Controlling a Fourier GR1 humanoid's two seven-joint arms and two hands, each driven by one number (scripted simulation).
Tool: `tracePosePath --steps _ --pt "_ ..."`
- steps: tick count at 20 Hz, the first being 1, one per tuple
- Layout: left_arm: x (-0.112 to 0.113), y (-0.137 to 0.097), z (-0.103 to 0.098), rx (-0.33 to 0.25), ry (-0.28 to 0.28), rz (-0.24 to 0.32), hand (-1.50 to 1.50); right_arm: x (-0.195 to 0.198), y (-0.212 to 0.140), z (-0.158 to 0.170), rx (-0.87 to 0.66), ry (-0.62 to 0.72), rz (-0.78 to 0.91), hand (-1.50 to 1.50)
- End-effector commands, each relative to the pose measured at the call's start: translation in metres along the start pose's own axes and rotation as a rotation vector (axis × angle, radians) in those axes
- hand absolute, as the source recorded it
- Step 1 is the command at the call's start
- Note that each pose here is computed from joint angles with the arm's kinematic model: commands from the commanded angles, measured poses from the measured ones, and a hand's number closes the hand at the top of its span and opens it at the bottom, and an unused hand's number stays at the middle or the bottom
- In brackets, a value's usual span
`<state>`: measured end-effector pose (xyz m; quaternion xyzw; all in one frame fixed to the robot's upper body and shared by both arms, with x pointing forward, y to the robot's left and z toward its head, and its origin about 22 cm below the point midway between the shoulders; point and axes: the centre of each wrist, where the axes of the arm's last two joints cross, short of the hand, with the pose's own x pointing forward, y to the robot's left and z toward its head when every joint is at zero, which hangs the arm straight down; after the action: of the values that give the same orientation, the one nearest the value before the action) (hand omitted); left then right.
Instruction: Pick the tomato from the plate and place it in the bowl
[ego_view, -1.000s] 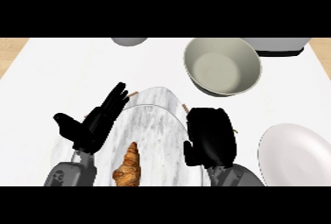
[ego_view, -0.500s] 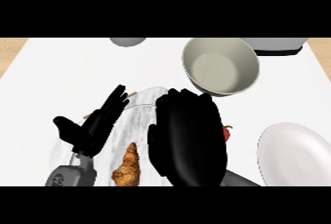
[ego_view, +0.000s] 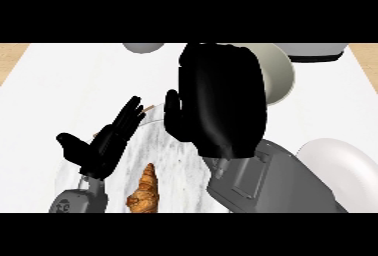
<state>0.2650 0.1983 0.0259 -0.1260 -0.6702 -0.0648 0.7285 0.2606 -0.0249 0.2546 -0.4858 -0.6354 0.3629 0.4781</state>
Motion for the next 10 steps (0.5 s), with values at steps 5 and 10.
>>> tracePosePath --steps 5,10 --pt "0.005 -0.001 0.011 -0.004 -0.005 -0.005 0.00 -0.042 0.006 -0.072 -0.003 0.153 -0.040 1.50" --pt "0.005 0.011 0.007 -0.003 -0.018 0.010 0.00 -0.064 0.020 -0.118 -0.052 0.172 -0.024 1.50"
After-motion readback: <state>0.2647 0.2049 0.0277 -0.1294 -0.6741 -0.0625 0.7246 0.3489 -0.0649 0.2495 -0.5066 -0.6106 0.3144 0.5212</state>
